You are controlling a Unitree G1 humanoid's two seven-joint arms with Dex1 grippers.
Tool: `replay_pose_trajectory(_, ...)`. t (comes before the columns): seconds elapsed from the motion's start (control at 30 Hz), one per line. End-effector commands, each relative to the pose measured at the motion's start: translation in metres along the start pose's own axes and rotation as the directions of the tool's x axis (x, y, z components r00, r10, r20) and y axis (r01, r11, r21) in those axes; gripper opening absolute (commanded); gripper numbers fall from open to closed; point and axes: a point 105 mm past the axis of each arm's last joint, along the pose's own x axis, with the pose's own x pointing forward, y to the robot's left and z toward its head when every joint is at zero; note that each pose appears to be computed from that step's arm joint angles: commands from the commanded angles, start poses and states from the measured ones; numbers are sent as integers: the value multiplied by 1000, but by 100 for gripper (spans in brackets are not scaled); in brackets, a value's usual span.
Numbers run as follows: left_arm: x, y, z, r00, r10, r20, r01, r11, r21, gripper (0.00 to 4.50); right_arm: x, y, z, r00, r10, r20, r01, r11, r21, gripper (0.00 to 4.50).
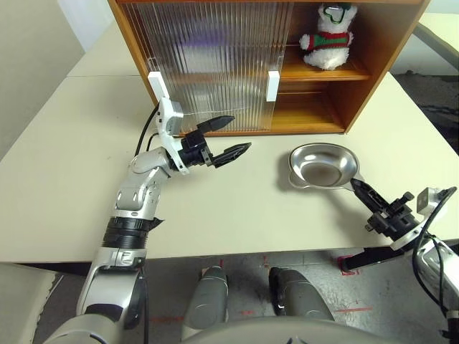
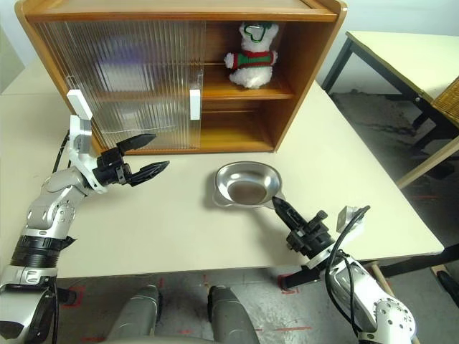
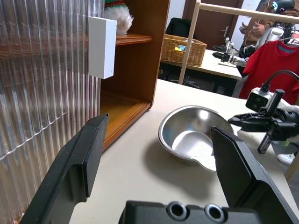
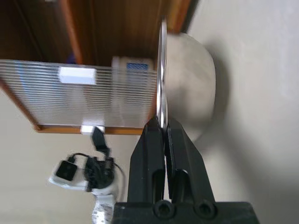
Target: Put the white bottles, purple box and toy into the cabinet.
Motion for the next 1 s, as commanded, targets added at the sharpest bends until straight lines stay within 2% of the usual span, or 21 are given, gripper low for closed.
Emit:
replay_pose_trajectory(0.03, 2, -1, 0, 1000, -14, -6, 14, 1000, 8, 450, 5, 6, 2, 999, 33, 12, -33, 999, 17, 4)
replay_pose_trajectory(0.4, 1, 0, 1, 1000, -7, -8, 8, 1000, 15, 450, 48, 21, 13, 992, 121, 44, -123, 991, 48, 4)
replay_pose_trajectory(1.0, -7, -3, 5, 999, 31, -12, -31, 999, 24, 450, 127, 8, 56, 986, 137, 96, -137, 991, -6, 4)
